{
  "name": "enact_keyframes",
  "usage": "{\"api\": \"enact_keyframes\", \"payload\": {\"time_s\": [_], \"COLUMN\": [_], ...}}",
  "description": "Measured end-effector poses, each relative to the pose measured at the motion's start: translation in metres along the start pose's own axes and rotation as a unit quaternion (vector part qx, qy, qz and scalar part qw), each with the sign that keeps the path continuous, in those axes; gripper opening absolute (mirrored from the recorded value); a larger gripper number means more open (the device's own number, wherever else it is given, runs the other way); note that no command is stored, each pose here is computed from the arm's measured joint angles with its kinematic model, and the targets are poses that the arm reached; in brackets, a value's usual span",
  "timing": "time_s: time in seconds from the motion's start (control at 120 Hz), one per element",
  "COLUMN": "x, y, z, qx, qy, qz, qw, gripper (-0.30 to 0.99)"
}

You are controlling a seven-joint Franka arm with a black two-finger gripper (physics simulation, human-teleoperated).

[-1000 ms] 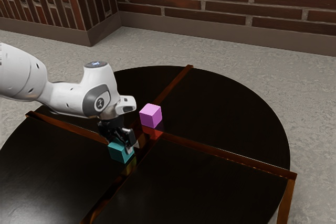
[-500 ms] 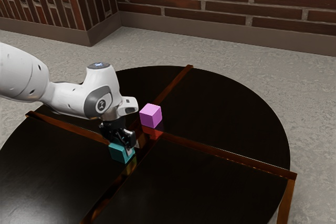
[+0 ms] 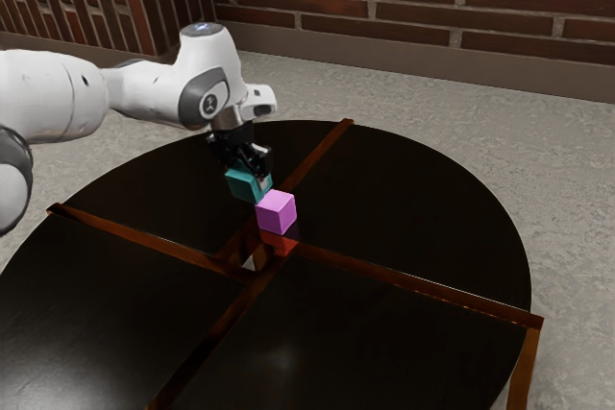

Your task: Pick up the blue block with one arm, and put the blue block on the pink block with one arm

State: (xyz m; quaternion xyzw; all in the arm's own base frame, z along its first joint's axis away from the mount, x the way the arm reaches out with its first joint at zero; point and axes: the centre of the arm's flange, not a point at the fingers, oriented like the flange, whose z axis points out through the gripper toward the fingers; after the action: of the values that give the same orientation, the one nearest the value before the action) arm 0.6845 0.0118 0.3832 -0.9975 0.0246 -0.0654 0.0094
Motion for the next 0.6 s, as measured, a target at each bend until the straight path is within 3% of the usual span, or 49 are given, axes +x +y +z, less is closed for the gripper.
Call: {"api": "enact_keyframes", "payload": {"time_s": [0.125, 0.317, 0.6], "x": [0.034, 0.046, 0.058], "y": [-0.001, -0.006, -0.002], "z": [0.019, 0.032, 0.04], "qx": [-0.002, -0.009, -0.017], "qy": [-0.031, -0.093, -0.13], "qz": [-0.003, -0.012, -0.012], "qw": [1.0, 0.996, 0.991], "gripper": [0.37, 0.38, 0.38]}}
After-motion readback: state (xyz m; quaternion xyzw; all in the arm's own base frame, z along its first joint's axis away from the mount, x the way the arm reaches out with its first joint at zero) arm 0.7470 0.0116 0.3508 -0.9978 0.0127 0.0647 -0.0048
